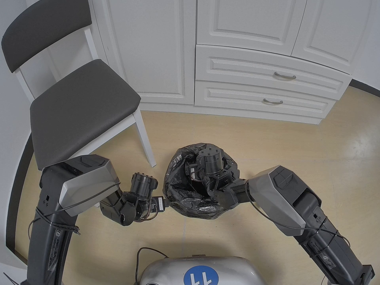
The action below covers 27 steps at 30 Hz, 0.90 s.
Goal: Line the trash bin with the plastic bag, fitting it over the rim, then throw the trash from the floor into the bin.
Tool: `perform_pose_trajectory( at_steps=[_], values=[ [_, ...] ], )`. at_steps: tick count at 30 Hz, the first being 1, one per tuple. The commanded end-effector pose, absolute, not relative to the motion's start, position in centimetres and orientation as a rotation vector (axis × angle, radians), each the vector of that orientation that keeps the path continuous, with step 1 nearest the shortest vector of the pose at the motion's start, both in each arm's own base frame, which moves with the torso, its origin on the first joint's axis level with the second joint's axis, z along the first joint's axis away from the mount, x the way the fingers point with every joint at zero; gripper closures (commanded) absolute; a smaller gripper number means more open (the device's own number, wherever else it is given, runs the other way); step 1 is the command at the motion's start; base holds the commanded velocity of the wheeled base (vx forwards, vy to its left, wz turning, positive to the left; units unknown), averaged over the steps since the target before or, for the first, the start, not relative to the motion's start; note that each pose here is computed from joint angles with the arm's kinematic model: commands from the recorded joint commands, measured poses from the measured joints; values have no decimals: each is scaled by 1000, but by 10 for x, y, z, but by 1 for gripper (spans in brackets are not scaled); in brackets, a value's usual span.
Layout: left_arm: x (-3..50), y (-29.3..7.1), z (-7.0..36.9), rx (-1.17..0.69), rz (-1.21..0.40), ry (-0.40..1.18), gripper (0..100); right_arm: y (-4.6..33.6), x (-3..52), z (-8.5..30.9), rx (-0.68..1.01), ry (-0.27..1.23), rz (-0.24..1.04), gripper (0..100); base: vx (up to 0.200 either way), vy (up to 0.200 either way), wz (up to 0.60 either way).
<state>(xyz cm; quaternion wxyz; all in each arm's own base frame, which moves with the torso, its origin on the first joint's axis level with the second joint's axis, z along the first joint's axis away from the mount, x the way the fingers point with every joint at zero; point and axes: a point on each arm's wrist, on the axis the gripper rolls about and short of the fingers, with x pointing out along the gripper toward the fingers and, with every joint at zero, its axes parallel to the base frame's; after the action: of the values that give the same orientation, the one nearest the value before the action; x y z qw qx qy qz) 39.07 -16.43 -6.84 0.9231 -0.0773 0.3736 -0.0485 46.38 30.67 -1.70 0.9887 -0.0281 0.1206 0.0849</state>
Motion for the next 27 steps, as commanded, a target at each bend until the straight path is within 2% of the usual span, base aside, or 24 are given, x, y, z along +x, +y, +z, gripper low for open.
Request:
perform_pose_trajectory(
  at_steps=[1, 9, 16, 22, 27],
  values=[
    [391, -165, -68, -159, -99, 767, 0, 307, 463, -31, -68, 263, 170, 0, 0, 0, 0],
    [391, -165, -68, -159, -99, 767, 0, 307, 463, -21, -52, 254, 169, 0, 0, 0, 0],
    [386, -163, -69, -146, -99, 780, 0, 292, 428, 37, -113, 350, 177, 0, 0, 0, 0],
    [386, -163, -69, -147, -99, 780, 0, 283, 407, 85, -114, 333, 157, 0, 0, 0, 0],
    [386, -163, -69, -147, -99, 780, 0, 263, 380, 108, -222, 451, 154, 0, 0, 0, 0]
  ],
)
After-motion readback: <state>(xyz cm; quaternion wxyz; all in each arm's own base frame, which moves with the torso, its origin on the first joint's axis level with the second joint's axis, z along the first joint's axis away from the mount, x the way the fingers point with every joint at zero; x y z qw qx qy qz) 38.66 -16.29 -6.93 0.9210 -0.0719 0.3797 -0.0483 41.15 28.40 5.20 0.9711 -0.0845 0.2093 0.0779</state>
